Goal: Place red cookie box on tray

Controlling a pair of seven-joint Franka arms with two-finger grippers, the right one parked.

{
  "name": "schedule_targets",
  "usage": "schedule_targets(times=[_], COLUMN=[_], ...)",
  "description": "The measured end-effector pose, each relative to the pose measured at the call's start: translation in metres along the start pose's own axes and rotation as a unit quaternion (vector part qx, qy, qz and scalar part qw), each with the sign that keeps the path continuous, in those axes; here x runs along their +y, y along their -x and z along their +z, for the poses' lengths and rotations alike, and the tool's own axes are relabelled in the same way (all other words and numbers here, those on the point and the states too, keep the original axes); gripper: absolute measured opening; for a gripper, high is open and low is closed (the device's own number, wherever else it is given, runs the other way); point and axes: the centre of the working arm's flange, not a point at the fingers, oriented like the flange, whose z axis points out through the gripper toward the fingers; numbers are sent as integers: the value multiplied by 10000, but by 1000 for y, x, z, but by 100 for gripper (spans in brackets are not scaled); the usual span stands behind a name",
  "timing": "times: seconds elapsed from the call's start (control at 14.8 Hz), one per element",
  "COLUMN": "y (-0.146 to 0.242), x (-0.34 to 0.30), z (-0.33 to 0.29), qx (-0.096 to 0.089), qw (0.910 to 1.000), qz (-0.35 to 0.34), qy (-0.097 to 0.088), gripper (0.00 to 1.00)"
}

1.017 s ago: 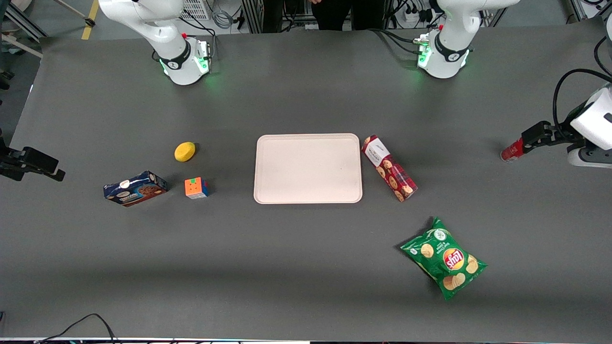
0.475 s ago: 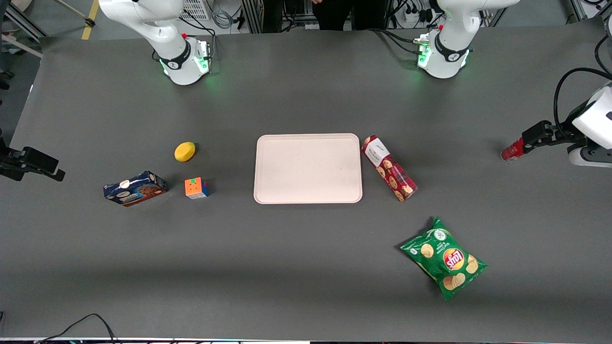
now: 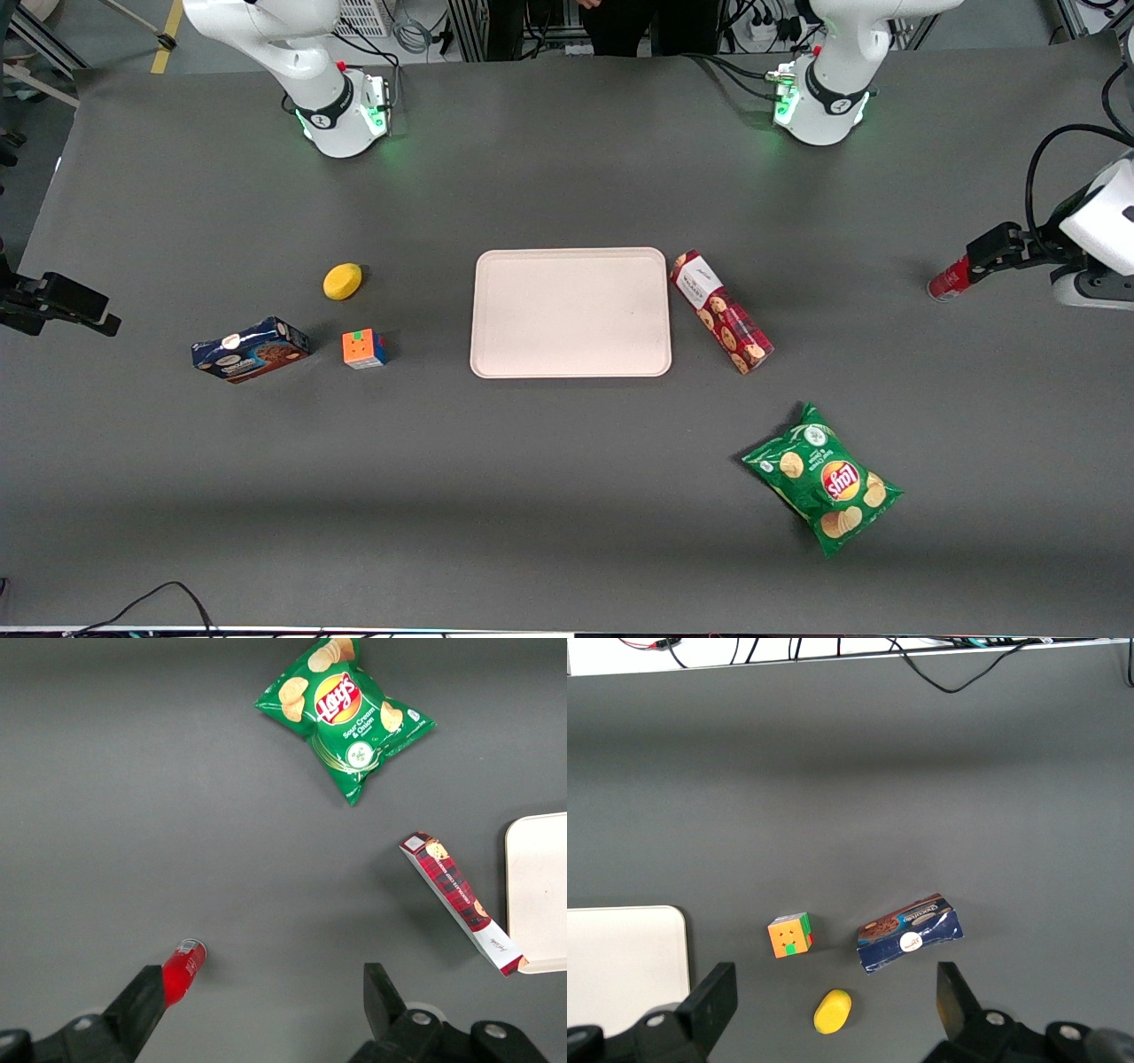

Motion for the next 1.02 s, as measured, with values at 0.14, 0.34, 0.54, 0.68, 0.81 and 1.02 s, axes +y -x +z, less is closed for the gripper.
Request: schedule_targets(times=[0.14, 0.34, 0.54, 0.68, 0.81, 1.02], y=[0, 1, 3, 4, 6, 6], x=[0, 0, 1, 1, 1, 4], z=[-3, -4, -3, -2, -1, -1], qx=[11, -41, -129, -170, -249, -274], qw=[10000, 10000, 9999, 9999, 9997, 9996], qz=[2, 15, 17, 17, 17, 15], qy=[-1, 3, 15, 28, 42, 50], gripper=[100, 100, 100, 100, 100, 100])
